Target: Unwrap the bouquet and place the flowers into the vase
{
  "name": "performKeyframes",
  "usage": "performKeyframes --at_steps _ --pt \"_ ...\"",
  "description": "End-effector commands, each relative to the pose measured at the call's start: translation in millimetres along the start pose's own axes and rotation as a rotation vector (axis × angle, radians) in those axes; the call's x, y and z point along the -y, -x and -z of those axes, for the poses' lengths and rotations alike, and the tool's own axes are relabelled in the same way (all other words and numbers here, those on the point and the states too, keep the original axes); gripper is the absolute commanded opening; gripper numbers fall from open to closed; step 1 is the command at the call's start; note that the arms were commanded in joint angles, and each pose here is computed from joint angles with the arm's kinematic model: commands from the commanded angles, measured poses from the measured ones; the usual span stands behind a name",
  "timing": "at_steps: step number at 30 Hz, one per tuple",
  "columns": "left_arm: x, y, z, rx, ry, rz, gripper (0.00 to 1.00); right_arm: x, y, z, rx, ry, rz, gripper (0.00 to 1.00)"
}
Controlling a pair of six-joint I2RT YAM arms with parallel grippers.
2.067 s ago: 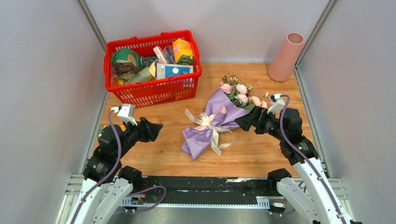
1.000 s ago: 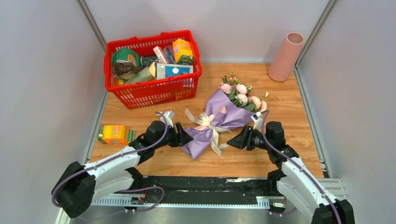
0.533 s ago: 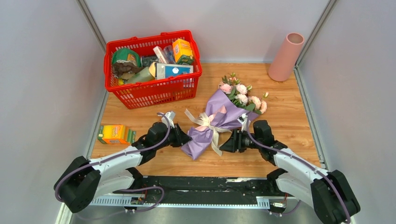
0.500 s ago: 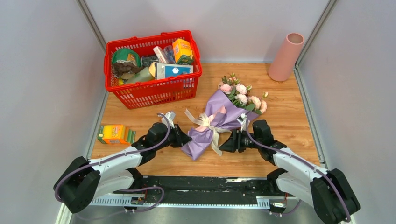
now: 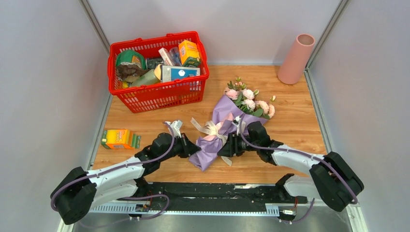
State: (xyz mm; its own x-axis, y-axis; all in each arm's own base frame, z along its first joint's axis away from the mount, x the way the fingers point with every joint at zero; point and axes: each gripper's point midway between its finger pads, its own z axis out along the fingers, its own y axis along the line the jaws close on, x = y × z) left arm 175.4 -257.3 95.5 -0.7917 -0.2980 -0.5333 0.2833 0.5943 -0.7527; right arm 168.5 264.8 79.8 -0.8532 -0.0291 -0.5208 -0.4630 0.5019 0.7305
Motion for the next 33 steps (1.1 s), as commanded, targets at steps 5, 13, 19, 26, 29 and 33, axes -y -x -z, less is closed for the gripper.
performKeyframes --at_steps 5,13,19,26,29,33 --pt "4 -7 0 0.009 0.006 0.012 0.00 0 21 0 0.120 -0.070 0.028 0.33" --pt "-8 -11 7 0.030 0.064 0.016 0.00 -3 37 21 0.232 -0.132 0.033 0.00" --pt "-11 -17 11 0.023 0.057 0.024 0.00 -18 58 37 0.326 -0.132 0.000 0.00" --pt "-20 -23 14 0.026 0.101 0.013 0.00 -49 113 82 0.563 -0.175 -0.041 0.00" --pt "-18 -22 15 0.044 0.103 0.008 0.00 -66 154 122 0.758 -0.214 -0.045 0.00" --pt "-17 -23 14 0.046 0.110 0.005 0.00 -86 195 160 0.920 -0.248 -0.041 0.00"
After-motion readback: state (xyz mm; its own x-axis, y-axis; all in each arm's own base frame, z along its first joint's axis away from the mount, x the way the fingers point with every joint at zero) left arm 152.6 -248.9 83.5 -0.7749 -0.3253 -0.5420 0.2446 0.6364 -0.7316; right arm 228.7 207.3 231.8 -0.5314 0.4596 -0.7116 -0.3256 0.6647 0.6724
